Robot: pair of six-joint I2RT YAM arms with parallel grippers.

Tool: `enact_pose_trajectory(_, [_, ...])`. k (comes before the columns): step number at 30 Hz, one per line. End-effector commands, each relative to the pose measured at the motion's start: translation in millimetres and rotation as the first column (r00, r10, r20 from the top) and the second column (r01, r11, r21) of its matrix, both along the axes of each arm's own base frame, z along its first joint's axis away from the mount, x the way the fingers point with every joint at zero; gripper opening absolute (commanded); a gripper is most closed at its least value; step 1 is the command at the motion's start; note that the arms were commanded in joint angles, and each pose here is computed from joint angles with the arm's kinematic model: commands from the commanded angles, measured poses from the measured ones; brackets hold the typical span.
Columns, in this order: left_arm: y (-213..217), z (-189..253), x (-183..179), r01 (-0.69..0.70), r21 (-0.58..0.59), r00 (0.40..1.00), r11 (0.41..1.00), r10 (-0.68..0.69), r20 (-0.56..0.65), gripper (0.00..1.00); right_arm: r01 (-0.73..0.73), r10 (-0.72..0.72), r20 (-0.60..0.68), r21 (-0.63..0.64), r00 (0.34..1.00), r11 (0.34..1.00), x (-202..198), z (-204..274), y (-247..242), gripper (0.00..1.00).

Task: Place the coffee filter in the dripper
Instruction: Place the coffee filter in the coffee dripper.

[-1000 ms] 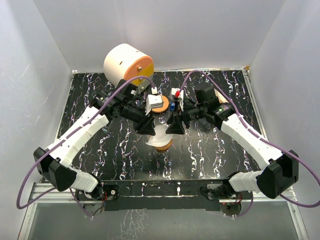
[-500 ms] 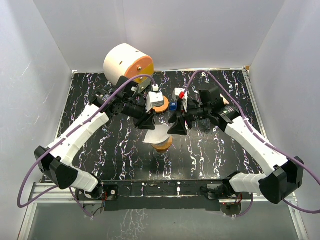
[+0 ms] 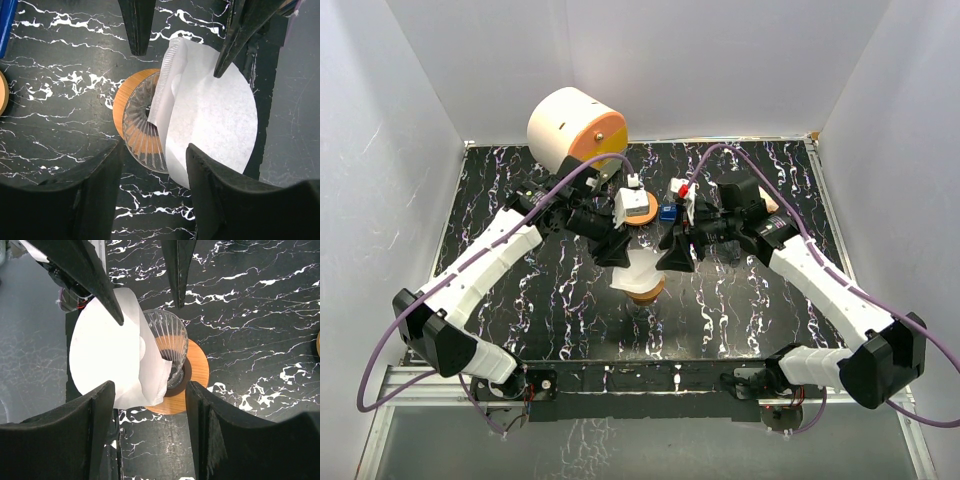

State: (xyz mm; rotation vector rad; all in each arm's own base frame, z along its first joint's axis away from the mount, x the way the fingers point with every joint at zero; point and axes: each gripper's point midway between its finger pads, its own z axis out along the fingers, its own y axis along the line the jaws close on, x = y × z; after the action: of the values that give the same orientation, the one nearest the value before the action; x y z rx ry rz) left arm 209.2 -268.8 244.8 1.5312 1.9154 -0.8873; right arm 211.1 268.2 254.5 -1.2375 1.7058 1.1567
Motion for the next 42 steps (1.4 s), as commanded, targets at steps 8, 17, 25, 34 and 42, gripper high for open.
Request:
enact_pose_trajectory(8, [9,-13,-2,-0.018,0.031,0.999,0.999,0.017,0.030,0.55,0.045,-0.046,0.018,0.026,0.999,0.999,17,8,6,0.56])
enact_pose_trajectory(17, [8,-21,1,-0.037,0.025,0.999,0.999,0.036,0.034,0.57,0.084,-0.084,0.011,0.006,0.996,0.996,24,-1,5,0.56])
enact_pose_trajectory(25, [11,-26,7,-0.082,0.033,0.995,0.996,0.080,0.053,0.64,0.109,-0.109,-0.002,-0.013,0.994,0.994,29,-12,5,0.56])
enact_pose_trajectory(34, [12,-30,13,-0.114,0.044,0.991,0.993,0.111,0.068,0.69,0.121,-0.121,-0.010,-0.022,0.993,0.992,33,-18,5,0.57])
enact_pose_trajectory(42, [18,-42,15,-0.132,0.076,0.989,0.988,0.126,0.071,0.75,0.106,-0.106,-0.011,-0.012,0.994,0.994,30,-15,6,0.57])
